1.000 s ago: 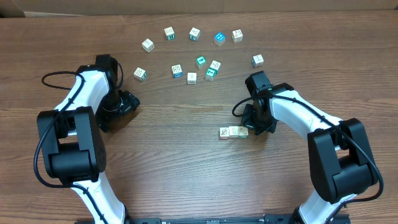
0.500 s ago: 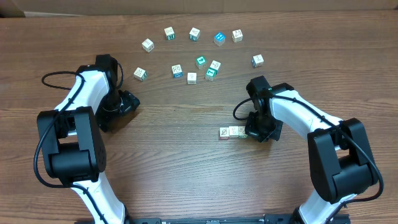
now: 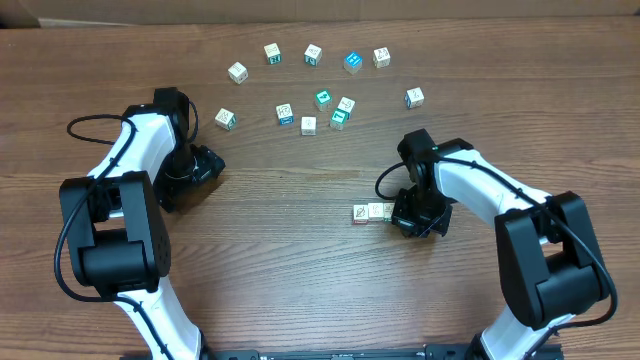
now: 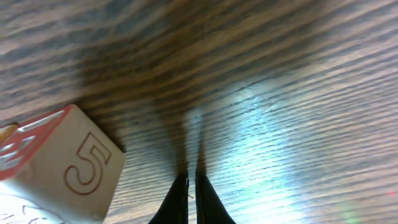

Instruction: Form a horizontal line

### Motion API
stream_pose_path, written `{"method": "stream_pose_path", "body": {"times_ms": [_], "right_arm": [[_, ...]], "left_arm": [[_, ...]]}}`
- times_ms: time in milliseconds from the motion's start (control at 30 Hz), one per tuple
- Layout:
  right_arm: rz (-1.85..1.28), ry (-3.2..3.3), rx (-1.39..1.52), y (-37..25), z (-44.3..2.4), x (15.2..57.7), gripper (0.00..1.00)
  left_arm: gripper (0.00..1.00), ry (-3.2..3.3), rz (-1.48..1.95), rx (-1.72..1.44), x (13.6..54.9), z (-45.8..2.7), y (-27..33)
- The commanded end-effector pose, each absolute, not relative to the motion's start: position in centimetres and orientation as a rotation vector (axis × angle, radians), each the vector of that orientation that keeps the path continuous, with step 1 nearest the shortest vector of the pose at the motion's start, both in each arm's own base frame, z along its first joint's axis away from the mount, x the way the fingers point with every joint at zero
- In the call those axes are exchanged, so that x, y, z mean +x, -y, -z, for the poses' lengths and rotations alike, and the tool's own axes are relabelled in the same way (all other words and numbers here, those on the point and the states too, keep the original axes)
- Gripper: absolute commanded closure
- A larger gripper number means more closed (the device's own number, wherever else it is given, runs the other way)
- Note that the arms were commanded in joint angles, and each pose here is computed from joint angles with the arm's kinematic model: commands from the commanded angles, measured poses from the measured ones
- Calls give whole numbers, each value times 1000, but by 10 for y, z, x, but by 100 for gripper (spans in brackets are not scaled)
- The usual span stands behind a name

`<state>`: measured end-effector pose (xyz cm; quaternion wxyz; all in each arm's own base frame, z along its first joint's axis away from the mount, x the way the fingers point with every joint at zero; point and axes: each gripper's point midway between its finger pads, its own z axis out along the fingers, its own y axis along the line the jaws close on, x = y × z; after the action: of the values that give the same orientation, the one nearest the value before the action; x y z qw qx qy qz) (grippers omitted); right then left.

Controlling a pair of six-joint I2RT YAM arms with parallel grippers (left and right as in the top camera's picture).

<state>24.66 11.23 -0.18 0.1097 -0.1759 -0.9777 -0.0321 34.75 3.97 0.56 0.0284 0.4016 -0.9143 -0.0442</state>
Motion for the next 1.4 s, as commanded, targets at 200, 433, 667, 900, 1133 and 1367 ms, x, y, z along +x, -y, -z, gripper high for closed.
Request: {"method": "stream_pose_path", "body": {"times_ms": [200, 433, 667, 900, 1133, 1367], "right_arm": [[162, 2901, -464, -128, 12, 247, 96], [168, 2922, -464, -128, 12, 252, 96], [68, 2901, -464, -116, 12, 242, 96], [-85, 2937, -494, -92, 13, 247, 94], [-78, 2945, -584, -78, 14, 258, 94], [-43, 2979, -647, -71, 15, 272, 92]], "left_arm": [[0, 2835, 166, 1219, 346, -6, -42], [0, 2836, 166, 1219, 346, -6, -42], [0, 2835, 166, 1219, 346, -6, -42], [1, 2835, 166, 1218, 346, -6, -42], [1, 2836, 166, 1219, 346, -6, -42], [0, 2836, 166, 1218, 346, -6, -42]]}}
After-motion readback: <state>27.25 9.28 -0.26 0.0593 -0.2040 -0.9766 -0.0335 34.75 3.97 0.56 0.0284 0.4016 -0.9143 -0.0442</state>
